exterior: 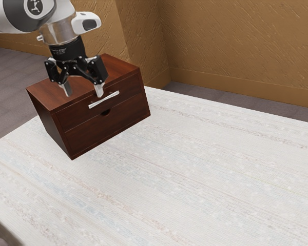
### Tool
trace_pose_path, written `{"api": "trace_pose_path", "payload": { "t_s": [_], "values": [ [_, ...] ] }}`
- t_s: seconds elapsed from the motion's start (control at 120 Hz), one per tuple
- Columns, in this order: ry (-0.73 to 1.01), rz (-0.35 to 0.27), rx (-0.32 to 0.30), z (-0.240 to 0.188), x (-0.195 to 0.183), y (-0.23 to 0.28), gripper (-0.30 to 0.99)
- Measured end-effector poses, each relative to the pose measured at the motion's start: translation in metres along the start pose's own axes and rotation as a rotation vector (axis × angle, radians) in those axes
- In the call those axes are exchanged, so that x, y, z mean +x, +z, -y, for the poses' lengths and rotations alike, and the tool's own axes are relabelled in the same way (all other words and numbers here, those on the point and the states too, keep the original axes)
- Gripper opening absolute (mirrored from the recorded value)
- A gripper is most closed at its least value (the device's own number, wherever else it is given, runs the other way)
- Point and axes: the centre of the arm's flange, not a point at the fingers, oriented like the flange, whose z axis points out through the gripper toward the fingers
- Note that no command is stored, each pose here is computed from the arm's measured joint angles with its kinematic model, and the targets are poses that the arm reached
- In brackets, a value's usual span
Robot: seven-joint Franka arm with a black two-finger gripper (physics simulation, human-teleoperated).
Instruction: Pull the drawer handle with one arm to open the drawer
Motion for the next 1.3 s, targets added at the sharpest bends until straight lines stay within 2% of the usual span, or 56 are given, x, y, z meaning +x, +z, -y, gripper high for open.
{"api": "trace_pose_path", "payload": {
  "t_s": [0.15, 0.183, 0.25, 0.3, 0.425, 0.55, 0.725, 0.817, 0.908, 0.975, 1.042, 1.183, 1.3],
  "values": [
    [-0.019, 0.002, -0.009, 0.004, -0.001, -0.001, 0.69],
    [-0.022, -0.037, -0.025, 0.008, -0.009, -0.023, 0.69],
    [-0.02, -0.209, -0.056, 0.013, -0.04, -0.103, 0.69],
    [-0.009, -0.282, -0.072, 0.011, -0.058, -0.135, 0.69],
    [-0.002, -0.328, -0.073, 0.001, -0.053, -0.14, 0.69],
    [-0.036, -0.352, -0.059, 0.014, -0.047, -0.14, 0.69],
    [-0.045, -0.328, -0.052, 0.014, -0.038, -0.125, 0.69],
    [-0.061, -0.26, -0.036, 0.022, -0.034, -0.1, 0.69],
    [-0.048, -0.201, -0.045, 0.039, -0.076, -0.075, 0.69],
    [0.032, -0.173, -0.049, 0.015, -0.117, -0.048, 0.69],
    [0.072, -0.12, -0.034, 0.004, -0.139, -0.012, 0.69],
    [0.101, -0.091, -0.036, -0.006, -0.158, 0.009, 0.69],
    [0.128, -0.072, -0.038, -0.017, -0.149, 0.022, 0.69]
  ]
}}
